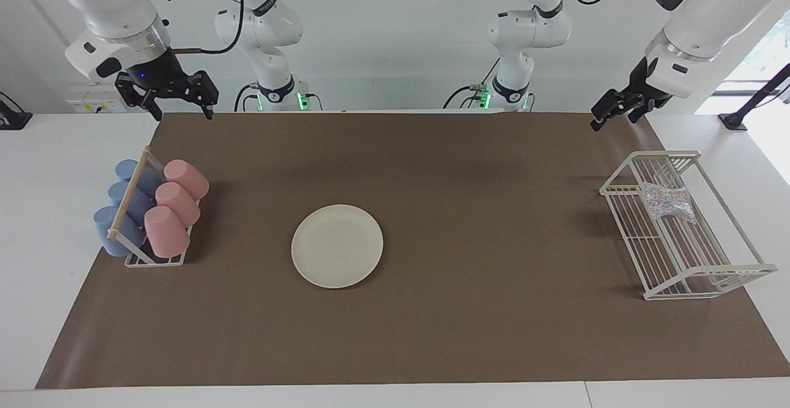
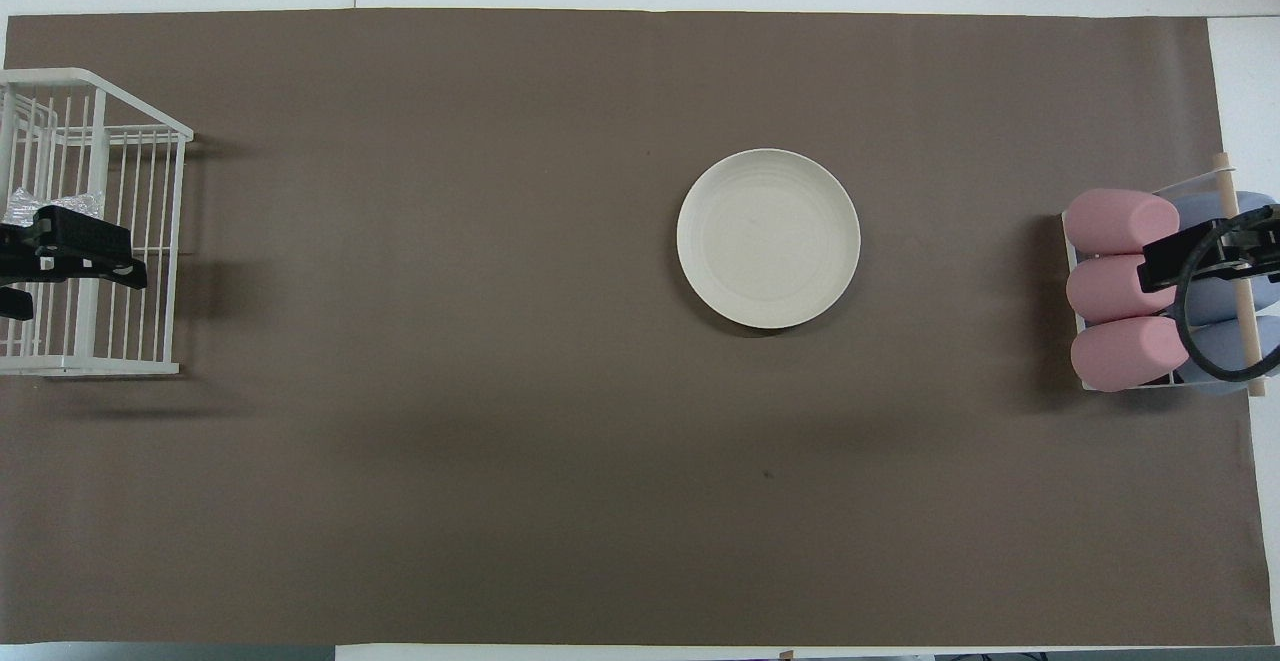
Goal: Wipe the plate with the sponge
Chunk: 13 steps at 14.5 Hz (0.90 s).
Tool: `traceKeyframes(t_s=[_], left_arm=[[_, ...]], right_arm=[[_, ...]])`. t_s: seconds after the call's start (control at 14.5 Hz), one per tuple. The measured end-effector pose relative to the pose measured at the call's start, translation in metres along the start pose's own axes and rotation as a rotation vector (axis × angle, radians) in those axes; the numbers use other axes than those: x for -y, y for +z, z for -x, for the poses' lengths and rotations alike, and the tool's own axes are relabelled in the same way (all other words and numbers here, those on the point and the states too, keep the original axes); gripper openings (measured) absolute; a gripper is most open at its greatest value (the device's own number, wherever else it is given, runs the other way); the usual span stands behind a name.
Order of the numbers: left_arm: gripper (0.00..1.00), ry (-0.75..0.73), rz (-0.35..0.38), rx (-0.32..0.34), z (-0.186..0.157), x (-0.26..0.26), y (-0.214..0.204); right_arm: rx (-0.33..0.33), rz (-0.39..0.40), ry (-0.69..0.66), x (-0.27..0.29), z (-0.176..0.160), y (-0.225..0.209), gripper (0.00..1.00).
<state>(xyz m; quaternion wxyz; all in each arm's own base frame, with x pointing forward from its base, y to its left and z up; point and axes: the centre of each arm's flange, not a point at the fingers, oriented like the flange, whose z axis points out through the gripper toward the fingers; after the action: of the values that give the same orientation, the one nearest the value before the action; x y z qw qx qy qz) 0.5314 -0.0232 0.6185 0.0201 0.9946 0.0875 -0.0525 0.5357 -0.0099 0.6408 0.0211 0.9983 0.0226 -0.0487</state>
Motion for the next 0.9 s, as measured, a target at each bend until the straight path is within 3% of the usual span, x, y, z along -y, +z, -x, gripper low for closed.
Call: traceKeyframes(t_s=[0.9], left_arm=[[1.0,-0.002,-0.002,-0.019,-0.0021,0.001,-0.0016]], right_arm=[[0.0,0.0,0.0,0.0001,0.0,0.0,1.0]])
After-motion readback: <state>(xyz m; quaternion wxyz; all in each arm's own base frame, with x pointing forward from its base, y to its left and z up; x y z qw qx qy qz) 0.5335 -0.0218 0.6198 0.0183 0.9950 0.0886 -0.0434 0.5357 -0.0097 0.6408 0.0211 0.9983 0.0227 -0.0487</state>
